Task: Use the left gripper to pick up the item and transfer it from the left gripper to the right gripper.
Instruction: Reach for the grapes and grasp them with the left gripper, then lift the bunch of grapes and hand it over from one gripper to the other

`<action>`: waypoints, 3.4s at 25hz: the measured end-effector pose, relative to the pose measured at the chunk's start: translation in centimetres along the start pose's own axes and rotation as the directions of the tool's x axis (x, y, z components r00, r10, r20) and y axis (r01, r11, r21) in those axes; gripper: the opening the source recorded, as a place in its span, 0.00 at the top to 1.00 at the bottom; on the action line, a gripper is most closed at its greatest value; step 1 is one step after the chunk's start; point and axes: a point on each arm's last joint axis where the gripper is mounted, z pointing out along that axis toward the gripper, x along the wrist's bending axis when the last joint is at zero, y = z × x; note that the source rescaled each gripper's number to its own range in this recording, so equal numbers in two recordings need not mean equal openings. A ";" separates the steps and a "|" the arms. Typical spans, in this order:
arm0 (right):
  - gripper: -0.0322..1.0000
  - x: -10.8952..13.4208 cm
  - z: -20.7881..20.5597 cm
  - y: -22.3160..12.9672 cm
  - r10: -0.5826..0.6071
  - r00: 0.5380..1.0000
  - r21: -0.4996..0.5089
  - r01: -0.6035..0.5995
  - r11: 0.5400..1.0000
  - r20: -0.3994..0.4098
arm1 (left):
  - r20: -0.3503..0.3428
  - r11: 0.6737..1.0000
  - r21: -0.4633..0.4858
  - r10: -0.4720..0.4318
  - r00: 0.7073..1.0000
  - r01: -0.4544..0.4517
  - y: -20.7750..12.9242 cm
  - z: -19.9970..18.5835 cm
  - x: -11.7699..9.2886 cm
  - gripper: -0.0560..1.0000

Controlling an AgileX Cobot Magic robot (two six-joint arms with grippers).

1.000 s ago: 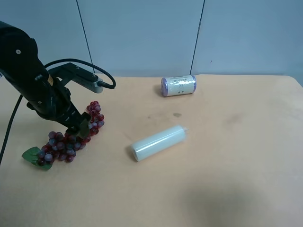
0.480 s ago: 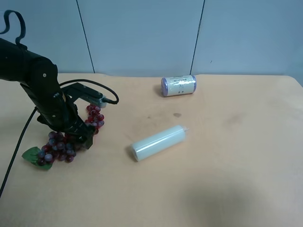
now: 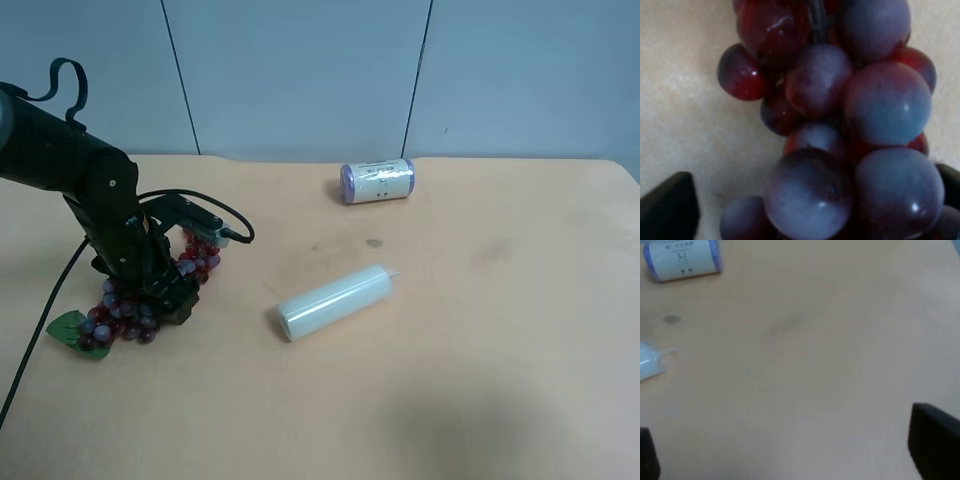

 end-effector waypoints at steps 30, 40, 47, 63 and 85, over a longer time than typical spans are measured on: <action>0.00 0.0 0.0 0.0 0.000 1.000 0.000 0.000 1.000 0.000 | -0.050 0.980 -0.198 -0.029 0.998 0.019 -1.9 -17.5 0.6 0.92; 0.00 0.0 0.0 0.0 0.000 1.000 0.000 0.000 1.000 0.000 | -0.012 0.948 -0.238 0.215 0.977 -0.211 -1.4 -22.0 -5.9 0.93; 0.00 0.0 0.0 0.0 0.000 1.000 0.000 0.000 1.000 0.000 | 0.011 0.865 -0.336 0.400 0.916 -0.373 -1.5 -23.0 -11.4 0.93; 0.00 0.0 0.0 0.0 0.000 1.000 0.000 0.000 1.000 0.000 | 0.005 0.737 -0.395 0.598 0.801 -0.548 -0.2 -20.3 -17.6 0.93; 0.00 3.3 4.4 6.6 -0.243 0.893 0.015 0.269 0.963 -0.379 | -0.026 0.677 -0.432 0.651 0.758 -0.596 0.2 -20.5 -17.9 0.93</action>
